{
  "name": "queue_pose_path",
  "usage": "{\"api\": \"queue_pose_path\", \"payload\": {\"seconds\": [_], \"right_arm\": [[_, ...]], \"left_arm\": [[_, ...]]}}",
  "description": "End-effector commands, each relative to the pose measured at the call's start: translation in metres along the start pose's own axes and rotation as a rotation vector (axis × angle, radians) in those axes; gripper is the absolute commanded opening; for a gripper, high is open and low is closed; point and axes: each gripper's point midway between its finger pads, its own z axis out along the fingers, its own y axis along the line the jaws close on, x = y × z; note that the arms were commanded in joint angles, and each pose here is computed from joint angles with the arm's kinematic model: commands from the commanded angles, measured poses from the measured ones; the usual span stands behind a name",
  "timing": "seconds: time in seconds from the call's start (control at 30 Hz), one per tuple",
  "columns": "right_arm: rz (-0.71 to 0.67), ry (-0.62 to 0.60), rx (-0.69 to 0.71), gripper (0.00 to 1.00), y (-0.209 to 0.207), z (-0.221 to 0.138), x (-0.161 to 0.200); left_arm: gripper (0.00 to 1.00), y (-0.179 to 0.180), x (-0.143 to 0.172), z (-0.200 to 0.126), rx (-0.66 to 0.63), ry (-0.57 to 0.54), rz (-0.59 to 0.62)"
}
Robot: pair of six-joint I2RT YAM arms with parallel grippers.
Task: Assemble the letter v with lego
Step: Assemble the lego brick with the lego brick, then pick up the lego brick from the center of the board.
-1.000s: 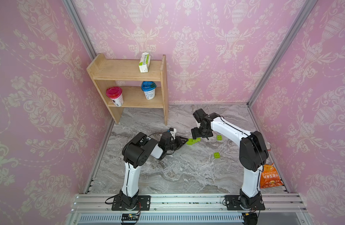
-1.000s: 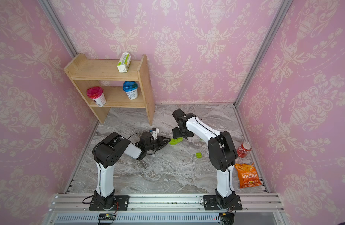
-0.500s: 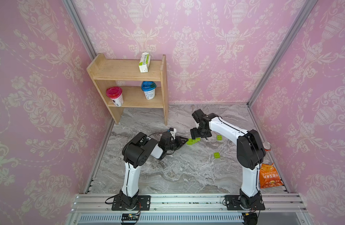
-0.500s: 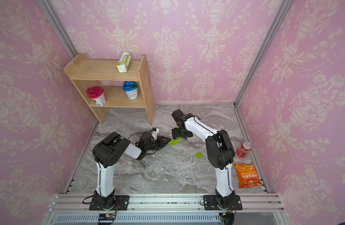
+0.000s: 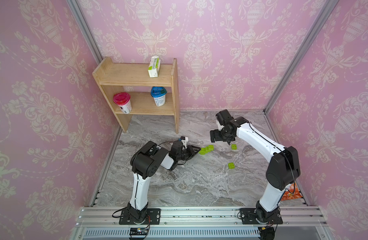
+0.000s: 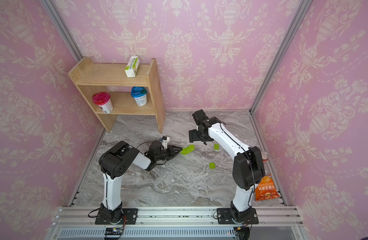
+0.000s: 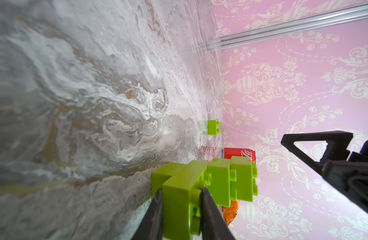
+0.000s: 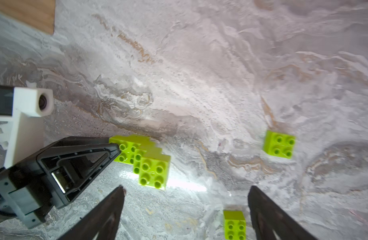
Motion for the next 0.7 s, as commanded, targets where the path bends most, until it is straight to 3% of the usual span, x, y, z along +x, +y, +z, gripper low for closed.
{"api": "queue_pose_path", "payload": {"seconds": [0.0, 0.13, 0.27, 0.53, 0.67], "right_arm": [[0.064, 0.113, 0.087, 0.89, -0.062, 0.017, 0.028], [0.097, 0.161, 0.094, 0.76, -0.104, 0.042, 0.034], [0.081, 0.179, 0.079, 0.66, -0.118, 0.063, 0.025], [0.065, 0.238, 0.031, 0.62, -0.114, 0.099, 0.023], [0.064, 0.24, 0.042, 0.54, -0.116, 0.107, 0.022]], "left_arm": [[0.21, 0.037, 0.006, -0.002, -0.102, -0.014, -0.052], [0.21, 0.038, 0.006, -0.001, -0.099, -0.014, -0.057], [0.21, 0.039, 0.006, -0.001, -0.102, -0.012, -0.055], [0.22, 0.042, 0.007, -0.002, -0.115, -0.008, -0.06], [0.22, 0.041, 0.007, -0.002, -0.118, -0.006, -0.056]]}}
